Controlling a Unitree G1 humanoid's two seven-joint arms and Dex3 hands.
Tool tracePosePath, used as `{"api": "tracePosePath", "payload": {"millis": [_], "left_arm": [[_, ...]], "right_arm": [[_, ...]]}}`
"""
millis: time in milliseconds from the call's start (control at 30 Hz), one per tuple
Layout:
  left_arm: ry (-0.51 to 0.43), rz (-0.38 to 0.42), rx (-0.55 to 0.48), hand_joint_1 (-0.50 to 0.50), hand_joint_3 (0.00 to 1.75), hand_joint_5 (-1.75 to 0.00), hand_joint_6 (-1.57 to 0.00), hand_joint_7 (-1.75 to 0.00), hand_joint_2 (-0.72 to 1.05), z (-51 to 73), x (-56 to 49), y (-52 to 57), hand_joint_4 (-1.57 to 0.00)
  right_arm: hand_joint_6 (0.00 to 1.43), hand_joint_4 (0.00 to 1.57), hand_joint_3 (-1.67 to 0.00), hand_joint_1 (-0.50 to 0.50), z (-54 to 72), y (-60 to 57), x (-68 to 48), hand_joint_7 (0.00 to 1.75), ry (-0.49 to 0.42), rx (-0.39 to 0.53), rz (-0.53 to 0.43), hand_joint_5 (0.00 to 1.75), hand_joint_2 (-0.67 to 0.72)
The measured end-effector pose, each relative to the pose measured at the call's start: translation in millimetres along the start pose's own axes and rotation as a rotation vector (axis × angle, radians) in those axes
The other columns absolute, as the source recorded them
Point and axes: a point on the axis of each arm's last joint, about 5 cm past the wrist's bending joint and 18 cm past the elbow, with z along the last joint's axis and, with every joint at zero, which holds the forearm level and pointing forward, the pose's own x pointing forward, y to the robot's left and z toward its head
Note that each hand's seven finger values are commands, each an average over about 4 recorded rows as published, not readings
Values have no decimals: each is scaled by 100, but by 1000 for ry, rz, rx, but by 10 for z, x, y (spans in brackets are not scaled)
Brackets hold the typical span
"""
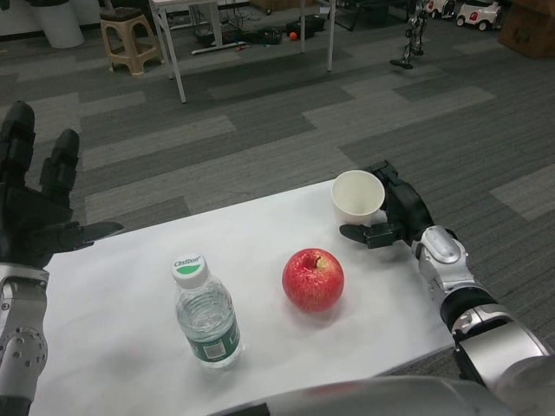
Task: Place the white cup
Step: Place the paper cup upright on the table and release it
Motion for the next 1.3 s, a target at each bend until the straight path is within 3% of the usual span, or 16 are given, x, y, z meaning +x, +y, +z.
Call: {"api": "tracePosePath", "payload": {"millis": [367, 600, 800, 967, 1200, 1300], "left_arm": [[0, 0, 0, -50, 9, -21, 0, 0, 16, 0, 0, 0, 0], [0, 0, 0, -50, 9, -21, 0, 0, 18, 0, 0, 0, 0], [0, 0, 0, -50, 9, -21, 0, 0, 16, 0, 0, 0, 0], [0, 0, 0, -50, 9, -21, 0, 0, 16, 0, 0, 0, 0], [0, 0, 0, -50, 9, -21, 0, -3, 16, 0, 0, 0, 0], [0, 0, 0, -50, 9, -21, 0, 0, 16, 0, 0, 0, 0]], "right_arm": [[0, 0, -95, 29, -32, -6, -55, 175, 15, -7, -4, 165, -41], [0, 0, -87, 29, -34, -2, -55, 175, 15, -6, -5, 165, -43], [0, 0, -93, 29, -51, 13, -61, 175, 22, -1, -5, 165, -48], [0, 0, -109, 29, -68, 20, -70, 171, 31, 3, -6, 165, -54], [0, 0, -141, 26, -95, 51, -80, 155, 34, 26, -20, 148, -60], [0, 0, -143, 25, -98, 56, -81, 147, 32, 28, -21, 136, -60]]}}
